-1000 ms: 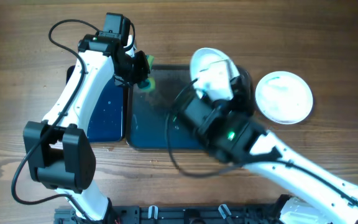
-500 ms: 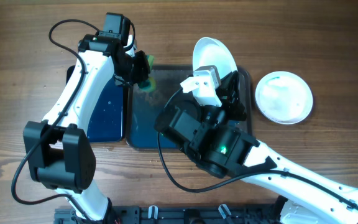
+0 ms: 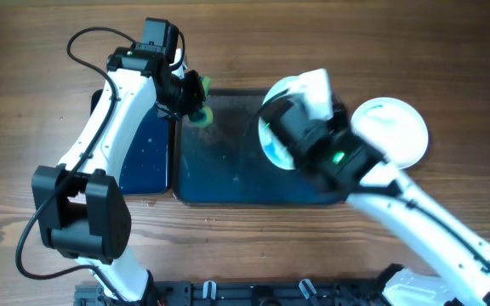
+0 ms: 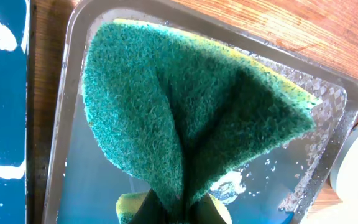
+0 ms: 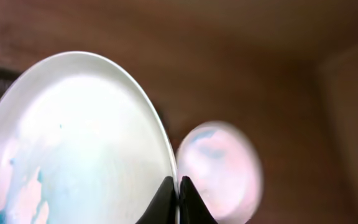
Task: Clean dirty plates on tray and stack at the side
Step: 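Lift the scrubbed plate with the right gripper and carry it rightward, then lower the plate onto the right-side stack and open the right gripper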
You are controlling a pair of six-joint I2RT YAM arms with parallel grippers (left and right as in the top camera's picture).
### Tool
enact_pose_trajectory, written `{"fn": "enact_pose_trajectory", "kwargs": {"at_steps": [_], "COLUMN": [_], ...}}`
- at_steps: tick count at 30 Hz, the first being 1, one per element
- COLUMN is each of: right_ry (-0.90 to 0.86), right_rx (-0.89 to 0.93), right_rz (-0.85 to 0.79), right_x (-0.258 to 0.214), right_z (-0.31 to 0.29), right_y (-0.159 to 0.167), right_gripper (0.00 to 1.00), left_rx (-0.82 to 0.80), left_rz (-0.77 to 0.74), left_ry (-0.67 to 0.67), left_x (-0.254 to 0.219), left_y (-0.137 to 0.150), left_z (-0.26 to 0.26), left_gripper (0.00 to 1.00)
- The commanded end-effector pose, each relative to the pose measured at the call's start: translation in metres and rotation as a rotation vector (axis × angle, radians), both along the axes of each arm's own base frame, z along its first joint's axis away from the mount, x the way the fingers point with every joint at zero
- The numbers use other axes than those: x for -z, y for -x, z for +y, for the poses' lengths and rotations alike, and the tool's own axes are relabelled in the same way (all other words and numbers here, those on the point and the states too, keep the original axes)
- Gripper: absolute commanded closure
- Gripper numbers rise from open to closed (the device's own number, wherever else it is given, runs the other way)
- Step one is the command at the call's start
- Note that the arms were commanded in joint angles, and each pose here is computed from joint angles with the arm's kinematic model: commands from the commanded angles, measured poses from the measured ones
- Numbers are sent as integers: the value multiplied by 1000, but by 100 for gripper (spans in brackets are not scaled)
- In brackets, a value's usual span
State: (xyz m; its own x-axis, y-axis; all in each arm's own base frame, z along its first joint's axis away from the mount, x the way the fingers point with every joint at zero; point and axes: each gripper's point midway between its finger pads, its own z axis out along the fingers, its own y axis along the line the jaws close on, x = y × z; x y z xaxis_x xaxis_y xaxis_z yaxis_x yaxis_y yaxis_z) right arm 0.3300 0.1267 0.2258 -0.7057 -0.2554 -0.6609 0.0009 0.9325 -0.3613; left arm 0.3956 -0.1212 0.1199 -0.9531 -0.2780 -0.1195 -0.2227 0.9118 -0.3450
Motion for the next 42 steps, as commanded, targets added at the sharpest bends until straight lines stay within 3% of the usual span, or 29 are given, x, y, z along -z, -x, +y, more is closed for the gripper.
{"fn": "enact_pose_trajectory", "kwargs": {"at_steps": [1, 6, 12, 20, 25, 30, 33, 37, 42], "right_ry": [-442, -676, -730, -743, -731, -747, -756, -798, -829], "right_rx": [22, 274, 639, 838, 837, 800, 759, 590, 336], "right_rz": [219, 232, 188, 383, 435, 424, 413, 384, 350], "right_x": [26, 31, 57, 146, 163, 150, 122, 81, 47], "right_z": [-4, -90, -209, -246, -243, -240, -237, -221, -178], "right_y": [-4, -22, -19, 9, 15, 11, 6, -10, -27], "right_gripper": [96, 95, 96, 96, 95, 67, 64, 62, 50], "left_rx": [27, 27, 27, 27, 27, 26, 38, 24, -51], "left_rz": [-22, -22, -22, -17, -15, -19, -54, -100, -40], "left_ry": [17, 17, 17, 16, 15, 16, 9, -15, -144], "left_x": [-8, -8, -8, -7, -7, -10, -24, -48, -50], "left_y": [-1, -1, -1, 0, 0, 1, 1, 4, 25], "left_z": [-5, -5, -4, -4, -4, -3, 8, 38, 102], "left_gripper": [96, 96, 96, 96, 96, 96, 96, 96, 96]}}
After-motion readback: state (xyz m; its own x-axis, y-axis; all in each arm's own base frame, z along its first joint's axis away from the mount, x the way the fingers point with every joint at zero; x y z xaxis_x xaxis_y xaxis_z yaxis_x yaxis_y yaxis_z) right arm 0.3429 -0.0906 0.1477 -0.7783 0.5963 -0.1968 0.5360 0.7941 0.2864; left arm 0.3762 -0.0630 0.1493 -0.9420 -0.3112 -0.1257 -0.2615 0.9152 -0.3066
